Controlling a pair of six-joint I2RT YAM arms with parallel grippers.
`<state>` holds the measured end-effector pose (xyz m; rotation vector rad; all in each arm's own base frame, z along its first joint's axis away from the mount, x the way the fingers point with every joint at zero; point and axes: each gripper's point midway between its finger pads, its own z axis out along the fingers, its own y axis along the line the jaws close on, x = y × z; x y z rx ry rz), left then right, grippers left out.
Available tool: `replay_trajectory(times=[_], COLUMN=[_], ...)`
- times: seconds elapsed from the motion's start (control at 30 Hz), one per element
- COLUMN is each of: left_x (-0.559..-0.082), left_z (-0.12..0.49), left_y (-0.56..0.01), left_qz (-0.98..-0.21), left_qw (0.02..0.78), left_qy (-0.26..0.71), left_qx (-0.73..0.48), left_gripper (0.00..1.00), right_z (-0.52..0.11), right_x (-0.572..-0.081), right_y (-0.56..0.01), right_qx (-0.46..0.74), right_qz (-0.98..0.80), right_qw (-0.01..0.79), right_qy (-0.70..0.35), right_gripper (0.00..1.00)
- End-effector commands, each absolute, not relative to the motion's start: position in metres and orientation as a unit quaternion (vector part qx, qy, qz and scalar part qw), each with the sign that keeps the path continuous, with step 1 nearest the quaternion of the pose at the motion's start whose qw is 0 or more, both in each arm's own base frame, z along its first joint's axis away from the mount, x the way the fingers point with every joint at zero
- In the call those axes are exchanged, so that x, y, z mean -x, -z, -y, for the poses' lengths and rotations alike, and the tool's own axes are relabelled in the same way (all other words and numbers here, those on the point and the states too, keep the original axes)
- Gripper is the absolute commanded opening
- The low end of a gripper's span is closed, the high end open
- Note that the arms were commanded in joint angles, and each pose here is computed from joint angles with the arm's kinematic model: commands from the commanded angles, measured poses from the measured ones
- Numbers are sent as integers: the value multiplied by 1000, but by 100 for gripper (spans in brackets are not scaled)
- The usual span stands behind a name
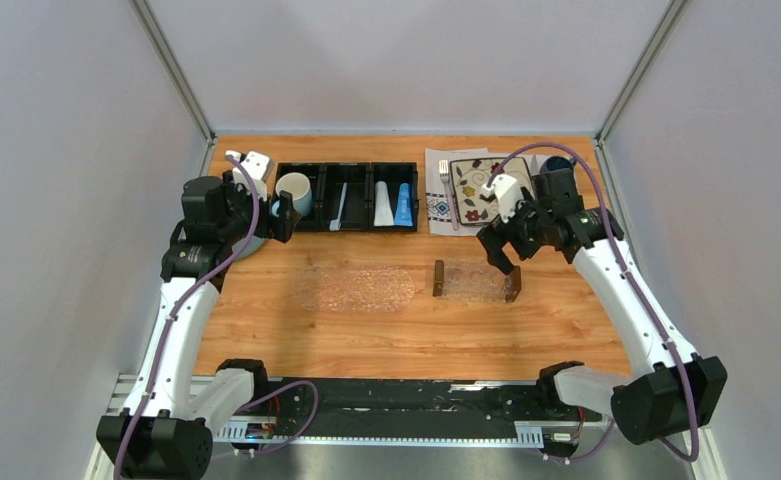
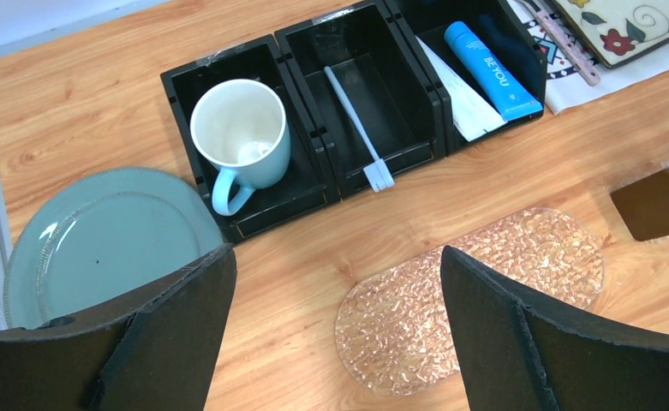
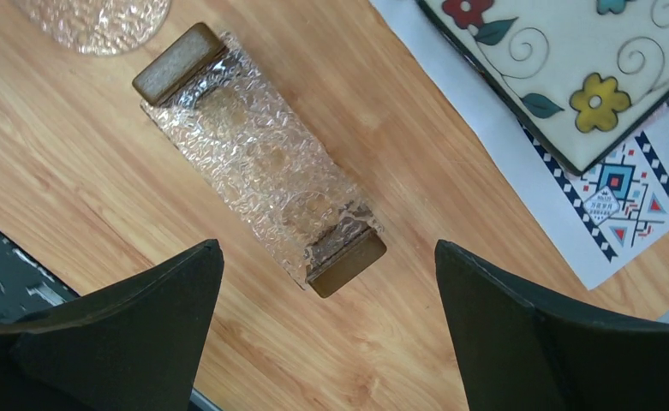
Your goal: Prepare toiletry sets of a toothbrush and toothpaste on the tray
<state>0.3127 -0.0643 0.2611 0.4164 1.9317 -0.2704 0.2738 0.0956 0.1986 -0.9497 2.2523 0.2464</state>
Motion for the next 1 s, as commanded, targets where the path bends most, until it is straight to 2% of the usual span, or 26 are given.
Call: replay_trajectory(times=[0.0, 0.2, 0.57, 0.97], left_x=[-310, -305, -304, -307], left_z=[67, 65, 61, 58], left_y=[-271, -271, -265, -257], left_qz=[-803, -802, -805, -809], left_qw=[550, 550, 543, 537], left_qy=[111, 100, 87, 76], left_qx=[-203, -213, -220, -226], left_gripper=[96, 96, 97, 97], right_z=[-96, -107, -124, -135], right_x=[-272, -269, -277, -279], right_y=[-188, -169, -121, -87], right_qx=[455, 534, 609, 628], right_qz=[-836, -812, -779, -770], right_qw=[299, 221, 137, 108], right_qy=[-67, -86, -55, -47], right_gripper=[100, 100, 100, 100])
